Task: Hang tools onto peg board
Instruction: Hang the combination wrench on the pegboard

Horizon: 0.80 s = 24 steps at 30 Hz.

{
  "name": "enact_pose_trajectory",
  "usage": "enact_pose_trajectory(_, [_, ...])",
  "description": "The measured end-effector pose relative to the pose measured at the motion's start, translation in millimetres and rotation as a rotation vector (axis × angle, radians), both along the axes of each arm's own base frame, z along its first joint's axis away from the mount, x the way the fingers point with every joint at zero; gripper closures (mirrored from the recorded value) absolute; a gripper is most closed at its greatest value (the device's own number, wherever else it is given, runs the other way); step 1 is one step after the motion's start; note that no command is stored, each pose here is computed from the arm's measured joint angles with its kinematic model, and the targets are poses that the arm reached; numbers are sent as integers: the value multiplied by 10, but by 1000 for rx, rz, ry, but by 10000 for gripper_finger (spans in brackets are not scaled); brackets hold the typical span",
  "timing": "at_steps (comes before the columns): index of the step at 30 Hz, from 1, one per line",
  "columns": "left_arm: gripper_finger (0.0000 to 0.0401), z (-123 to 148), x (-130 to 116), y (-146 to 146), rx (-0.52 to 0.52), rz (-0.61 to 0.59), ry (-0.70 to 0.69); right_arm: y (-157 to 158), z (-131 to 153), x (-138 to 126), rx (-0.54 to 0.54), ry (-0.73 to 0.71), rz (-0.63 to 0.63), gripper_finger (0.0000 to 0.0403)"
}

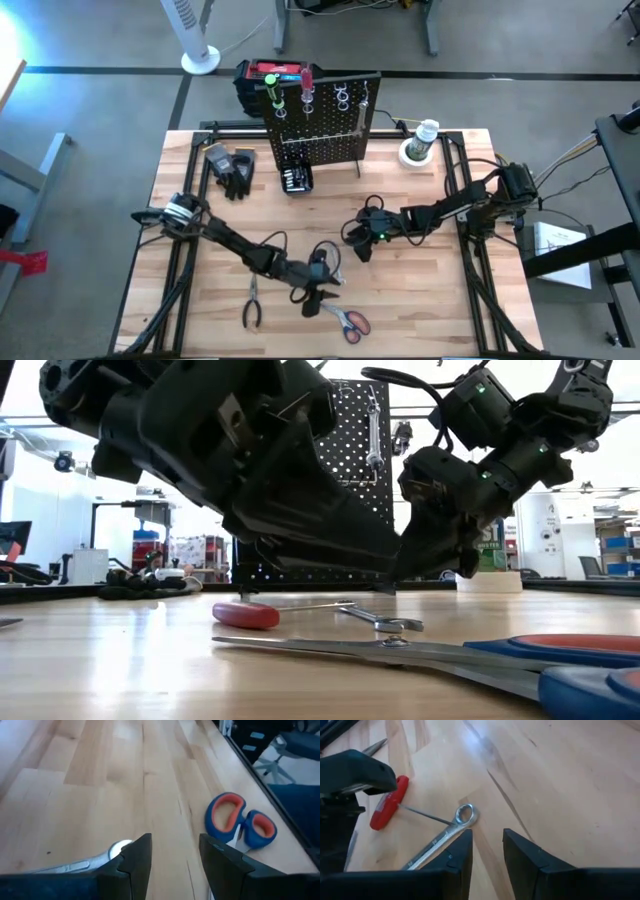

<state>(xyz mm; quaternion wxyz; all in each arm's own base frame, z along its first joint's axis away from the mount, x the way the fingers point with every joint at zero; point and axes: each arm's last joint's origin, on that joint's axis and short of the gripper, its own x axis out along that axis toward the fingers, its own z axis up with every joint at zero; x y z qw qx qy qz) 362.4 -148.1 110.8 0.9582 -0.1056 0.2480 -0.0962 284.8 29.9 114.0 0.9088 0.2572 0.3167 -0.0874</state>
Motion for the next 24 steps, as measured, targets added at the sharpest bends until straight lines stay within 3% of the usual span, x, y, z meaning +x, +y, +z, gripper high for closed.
enact_pose_trajectory(14, [246, -46, -17, 20, -38, 29, 70, -3, 48, 50, 7, -19, -34, 285])
enact_pose_trajectory(24, [246, -162, -47, 214, 33, 261, 188, -1, 49, 53, 40, -12, -59, 287])
